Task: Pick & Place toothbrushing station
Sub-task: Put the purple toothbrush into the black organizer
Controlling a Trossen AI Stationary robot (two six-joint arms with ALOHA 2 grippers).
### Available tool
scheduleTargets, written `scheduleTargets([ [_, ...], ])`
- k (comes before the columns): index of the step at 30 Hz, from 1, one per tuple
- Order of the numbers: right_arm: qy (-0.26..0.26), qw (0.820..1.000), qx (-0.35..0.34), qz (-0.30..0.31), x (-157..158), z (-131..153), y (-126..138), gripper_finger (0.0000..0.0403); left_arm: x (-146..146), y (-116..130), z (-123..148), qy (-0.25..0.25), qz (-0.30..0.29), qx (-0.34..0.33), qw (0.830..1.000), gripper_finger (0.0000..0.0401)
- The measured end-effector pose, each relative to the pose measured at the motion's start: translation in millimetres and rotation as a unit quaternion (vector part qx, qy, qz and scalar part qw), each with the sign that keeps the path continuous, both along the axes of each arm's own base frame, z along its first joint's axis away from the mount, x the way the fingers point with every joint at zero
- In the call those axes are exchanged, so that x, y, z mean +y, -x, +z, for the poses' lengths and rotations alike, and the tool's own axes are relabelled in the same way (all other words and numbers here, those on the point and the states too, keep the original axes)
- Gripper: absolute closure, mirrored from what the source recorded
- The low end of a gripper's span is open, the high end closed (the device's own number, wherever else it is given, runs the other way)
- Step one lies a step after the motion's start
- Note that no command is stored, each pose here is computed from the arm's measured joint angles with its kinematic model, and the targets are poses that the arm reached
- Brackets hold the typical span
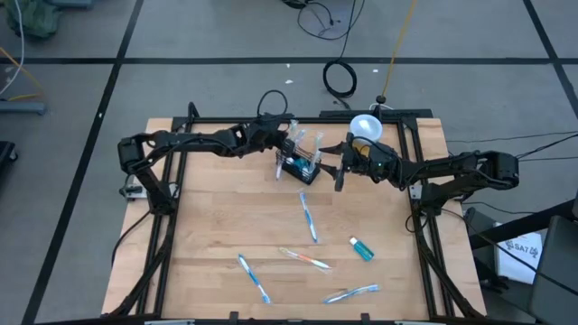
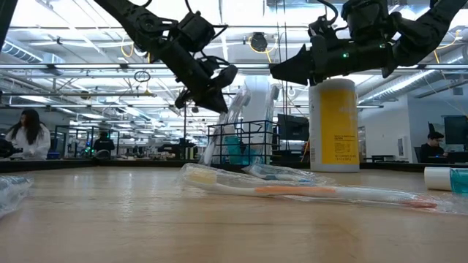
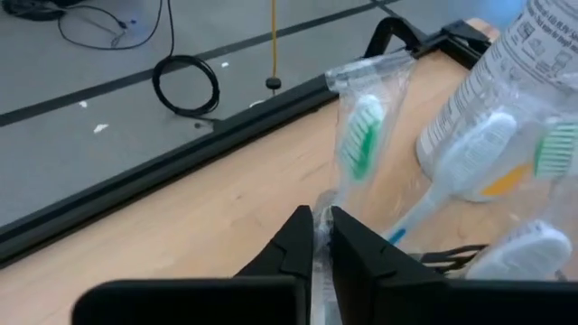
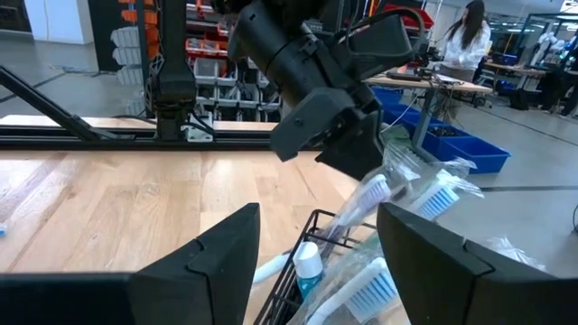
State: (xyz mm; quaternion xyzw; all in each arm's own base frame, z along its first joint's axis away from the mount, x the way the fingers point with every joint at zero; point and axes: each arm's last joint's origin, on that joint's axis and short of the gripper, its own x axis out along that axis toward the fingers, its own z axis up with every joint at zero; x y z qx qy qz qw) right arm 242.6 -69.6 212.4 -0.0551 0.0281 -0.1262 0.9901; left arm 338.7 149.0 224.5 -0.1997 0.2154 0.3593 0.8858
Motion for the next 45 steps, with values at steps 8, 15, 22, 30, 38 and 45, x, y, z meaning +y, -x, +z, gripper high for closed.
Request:
scheduleTargets([
  [8,-0.001,1.000,0.001,0.000,0.0,-0.3,0.0,0.0184,1.4,-1.3,3.3,-0.017,0.010,-0.013,1.000,0.0384],
  [15,-0.001,1.000,0.001,0.000,0.0,-0.3,0.0,0.0184,2.3,-3.3,7.1,-0.030,0.008,-0.031,0.999,0.0394],
  [22,-0.002,1.000,0.004,0.001,0.0,-0.9,0.0,0.0184,3.4,-3.2,7.9,-0.035,0.008,-0.033,0.999,0.0394],
  [30,-0.016,0.999,0.038,0.011,0.5,-11.7,-2.8,0.0184,8.1,1.9,3.0,-0.005,0.031,-0.022,0.999,0.0388],
  [38,-0.014,0.998,0.064,0.017,14.3,-19.7,-22.8,0.0203,8.0,1.8,3.1,-0.005,0.030,-0.023,0.999,0.0385],
  [45,0.041,0.998,0.045,0.009,36.5,3.7,-31.6,0.0176,8.1,1.8,3.0,-0.006,0.028,-0.021,0.999,0.0388],
])
